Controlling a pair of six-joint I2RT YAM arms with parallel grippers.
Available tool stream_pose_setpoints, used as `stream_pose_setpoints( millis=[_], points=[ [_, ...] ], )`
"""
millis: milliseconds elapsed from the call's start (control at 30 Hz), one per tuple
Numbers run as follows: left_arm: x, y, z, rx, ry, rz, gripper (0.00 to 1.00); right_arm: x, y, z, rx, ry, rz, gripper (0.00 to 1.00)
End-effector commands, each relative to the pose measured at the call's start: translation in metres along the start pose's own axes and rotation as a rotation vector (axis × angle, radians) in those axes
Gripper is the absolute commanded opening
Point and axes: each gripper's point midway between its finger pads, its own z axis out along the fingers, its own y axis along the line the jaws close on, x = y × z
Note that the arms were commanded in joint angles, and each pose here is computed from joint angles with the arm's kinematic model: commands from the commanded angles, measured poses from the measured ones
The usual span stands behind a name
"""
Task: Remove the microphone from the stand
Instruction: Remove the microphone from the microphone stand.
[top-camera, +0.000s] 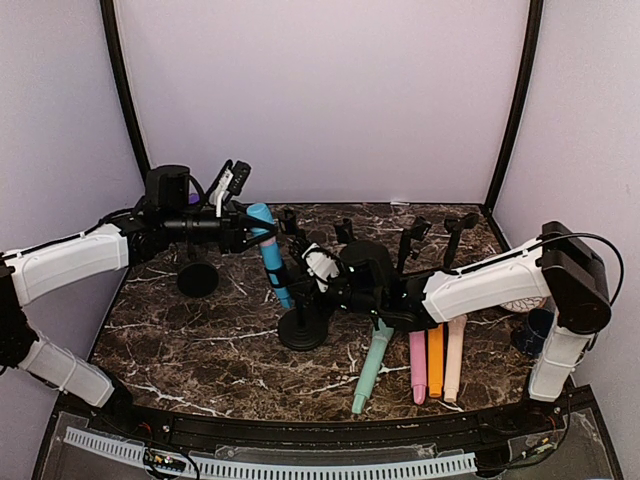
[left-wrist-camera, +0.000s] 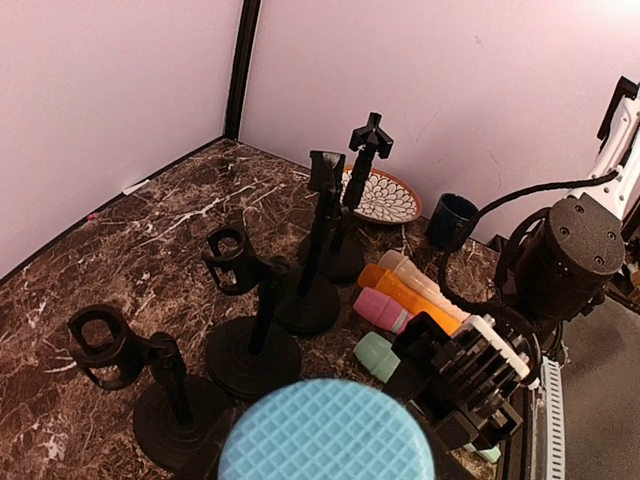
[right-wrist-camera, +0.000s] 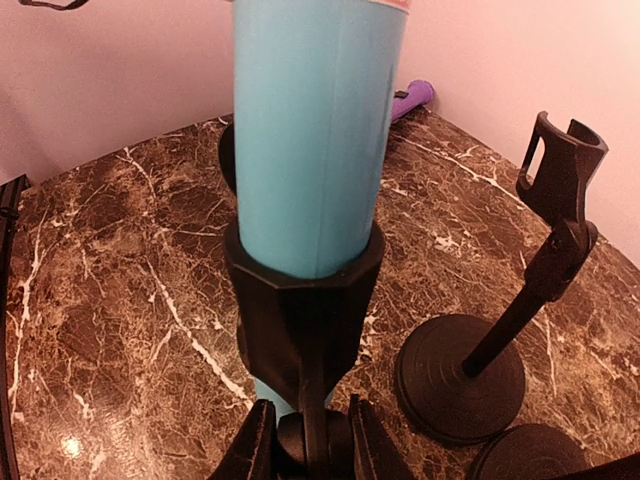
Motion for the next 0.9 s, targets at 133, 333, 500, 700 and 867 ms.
stream_pose_setpoints(
  millis=[133,333,500,700,867],
  points=[
    [-0.017,0.024,-0.022,0.016,-0.049,-0.165,0.0,-0.012,0.004,-0.006,0.012,-0.052,-0.101,0.0],
    [-0.016,0.025,-0.025,-0.012,-0.054,-0.124,0.0,-0.01,0.002,-0.003,0.023,-0.039,-0.057,0.0],
    [-0.026,0.006,-0.037,-0.005,-0.127,-0.021,0.0,-0.008,-0.001,0.002,0.04,-0.024,0.002,0.0],
    [-0.025,-0.023,-0.037,-0.078,-0.126,0.196,0.0,-0.001,-0.014,0.01,0.072,0.0,0.116,0.0],
    [-0.013,-0.046,-0.026,-0.082,-0.068,0.312,0.0,0.002,-0.032,0.013,0.099,-0.001,0.198,0.0]
  ],
)
